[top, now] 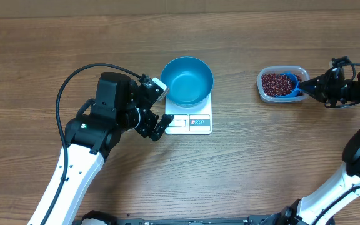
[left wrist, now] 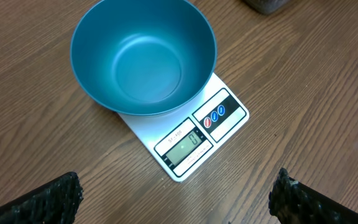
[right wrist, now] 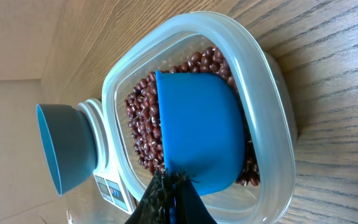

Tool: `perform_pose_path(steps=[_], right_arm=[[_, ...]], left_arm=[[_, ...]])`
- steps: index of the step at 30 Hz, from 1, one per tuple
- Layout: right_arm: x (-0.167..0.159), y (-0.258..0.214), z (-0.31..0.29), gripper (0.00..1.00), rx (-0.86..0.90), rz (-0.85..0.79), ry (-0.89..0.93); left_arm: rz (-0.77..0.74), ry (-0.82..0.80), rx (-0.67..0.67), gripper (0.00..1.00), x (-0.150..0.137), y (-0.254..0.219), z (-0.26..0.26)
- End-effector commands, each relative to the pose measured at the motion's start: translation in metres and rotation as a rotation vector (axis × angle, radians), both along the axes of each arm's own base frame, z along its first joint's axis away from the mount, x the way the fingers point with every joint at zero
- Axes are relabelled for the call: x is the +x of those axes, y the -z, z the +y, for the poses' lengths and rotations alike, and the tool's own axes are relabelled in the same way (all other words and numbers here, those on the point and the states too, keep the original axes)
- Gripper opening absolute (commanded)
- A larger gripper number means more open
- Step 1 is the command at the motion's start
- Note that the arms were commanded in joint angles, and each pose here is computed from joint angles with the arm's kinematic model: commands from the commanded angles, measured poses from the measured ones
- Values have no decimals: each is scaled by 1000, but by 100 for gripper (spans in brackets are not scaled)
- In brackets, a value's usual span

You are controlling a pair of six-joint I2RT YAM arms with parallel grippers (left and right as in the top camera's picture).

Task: Scoop item into bowl and weigh 150g on scale
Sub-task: 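Tilt and pull the scoop rightward through the beans with the right gripper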

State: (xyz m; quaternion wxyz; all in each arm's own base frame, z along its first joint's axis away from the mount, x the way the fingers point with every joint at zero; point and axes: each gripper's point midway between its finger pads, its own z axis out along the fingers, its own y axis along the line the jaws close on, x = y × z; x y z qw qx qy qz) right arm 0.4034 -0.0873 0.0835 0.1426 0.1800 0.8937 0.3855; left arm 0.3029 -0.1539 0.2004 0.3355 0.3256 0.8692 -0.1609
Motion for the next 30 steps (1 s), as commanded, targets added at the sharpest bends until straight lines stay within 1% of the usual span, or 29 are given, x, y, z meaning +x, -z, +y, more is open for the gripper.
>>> perform_pose_path(steps=[1,5,17,26,30], right_arm=[[-16,24,-12,4,-37,102,32],[-13,23,-19,4,-31,101,71],[-15,22,-28,4,-20,94,94],[-7,3,-13,4,102,10,77],[-5,-2,-10,4,131,-6,77]], left_arm=[[8,18,-2,100,-1,4,-1],[8,18,-2,100,-1,4,-1],[8,18,-2,100,-1,4,-1],[8,18,-2,100,-1,4,-1],[8,18,-2,99,-1,4,-1]])
